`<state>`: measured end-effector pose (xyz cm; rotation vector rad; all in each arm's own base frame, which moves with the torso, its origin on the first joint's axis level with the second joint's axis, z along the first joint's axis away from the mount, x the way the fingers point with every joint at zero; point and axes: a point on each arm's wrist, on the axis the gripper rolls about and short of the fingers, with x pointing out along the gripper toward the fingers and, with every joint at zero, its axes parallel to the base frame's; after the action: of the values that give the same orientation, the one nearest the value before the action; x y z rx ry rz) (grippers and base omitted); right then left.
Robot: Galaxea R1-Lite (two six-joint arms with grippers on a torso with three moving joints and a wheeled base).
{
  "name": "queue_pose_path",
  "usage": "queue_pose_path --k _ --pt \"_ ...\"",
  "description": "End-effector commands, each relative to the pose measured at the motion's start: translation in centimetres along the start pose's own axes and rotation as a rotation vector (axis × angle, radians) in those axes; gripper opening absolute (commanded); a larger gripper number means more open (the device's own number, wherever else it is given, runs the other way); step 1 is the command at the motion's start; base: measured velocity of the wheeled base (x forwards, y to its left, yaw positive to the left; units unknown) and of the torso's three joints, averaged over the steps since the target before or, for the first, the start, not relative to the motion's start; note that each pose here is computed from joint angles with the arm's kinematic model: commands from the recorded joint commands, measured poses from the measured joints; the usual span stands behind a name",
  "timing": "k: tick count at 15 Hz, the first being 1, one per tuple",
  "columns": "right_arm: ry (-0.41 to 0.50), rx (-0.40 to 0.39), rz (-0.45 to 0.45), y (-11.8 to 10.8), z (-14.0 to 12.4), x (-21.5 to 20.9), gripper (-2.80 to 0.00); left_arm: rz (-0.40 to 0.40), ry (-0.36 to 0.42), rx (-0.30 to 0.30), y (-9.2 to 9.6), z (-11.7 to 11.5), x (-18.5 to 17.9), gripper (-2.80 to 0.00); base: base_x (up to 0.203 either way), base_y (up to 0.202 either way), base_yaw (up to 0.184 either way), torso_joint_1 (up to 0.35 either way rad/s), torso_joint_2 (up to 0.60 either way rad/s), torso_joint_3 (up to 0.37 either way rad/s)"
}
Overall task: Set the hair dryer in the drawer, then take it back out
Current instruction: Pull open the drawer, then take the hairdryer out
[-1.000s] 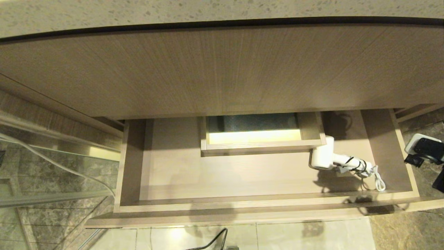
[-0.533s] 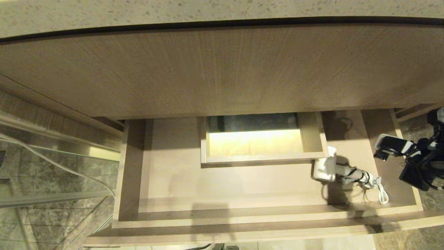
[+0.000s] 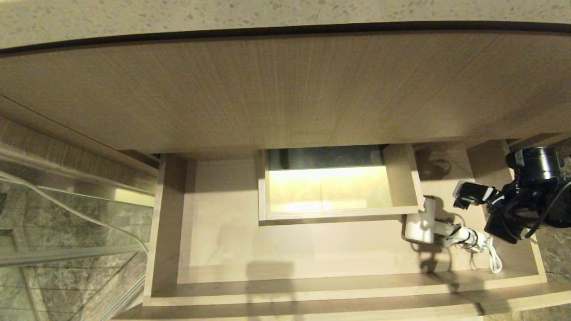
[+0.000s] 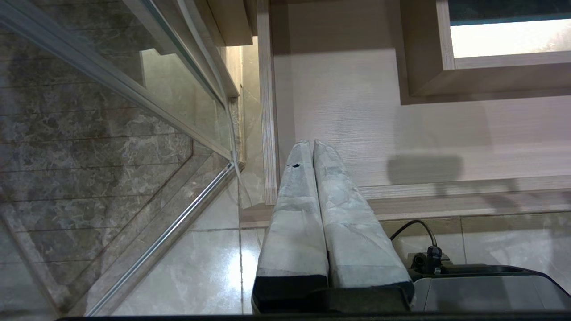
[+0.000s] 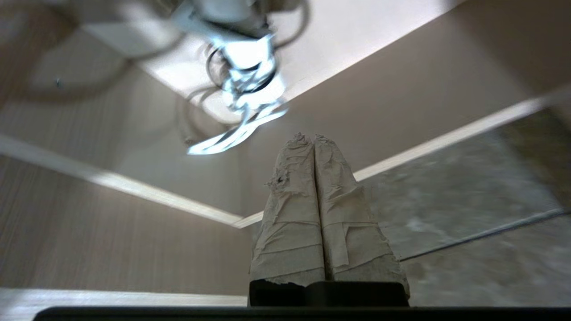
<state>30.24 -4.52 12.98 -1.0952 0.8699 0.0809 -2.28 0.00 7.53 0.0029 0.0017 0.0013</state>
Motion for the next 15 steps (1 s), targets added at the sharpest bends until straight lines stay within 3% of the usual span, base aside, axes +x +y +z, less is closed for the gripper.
queue_pose_path --k 1,7,12,13,15 --pt "0.037 -0.013 0.051 0.9 -0.3 1.6 -2.80 0.000 0.000 0.000 0.0 0.0 0.0 -2.80 0.000 0.000 0.000 0.000 0.00 0.000" --pt "0.126 0.075 0.170 3.3 -2.1 4.3 -2.80 0.000 0.000 0.000 0.0 0.0 0.0 -2.80 0.000 0.000 0.000 0.000 0.00 0.000" --pt "0.114 0.105 0.197 3.7 -1.8 6.8 -2.80 0.000 0.000 0.000 0.0 0.0 0.0 -2.80 0.000 0.000 0.000 0.000 0.00 0.000" --pt "0.101 0.102 0.193 3.5 -1.6 7.3 0.00 0.000 0.000 0.000 0.0 0.0 0.0 -2.80 0.000 0.000 0.000 0.000 0.00 0.000" --pt "0.097 0.106 0.183 3.2 -1.3 8.3 0.00 0.000 0.000 0.000 0.0 0.0 0.0 -2.80 0.000 0.000 0.000 0.000 0.00 0.000"
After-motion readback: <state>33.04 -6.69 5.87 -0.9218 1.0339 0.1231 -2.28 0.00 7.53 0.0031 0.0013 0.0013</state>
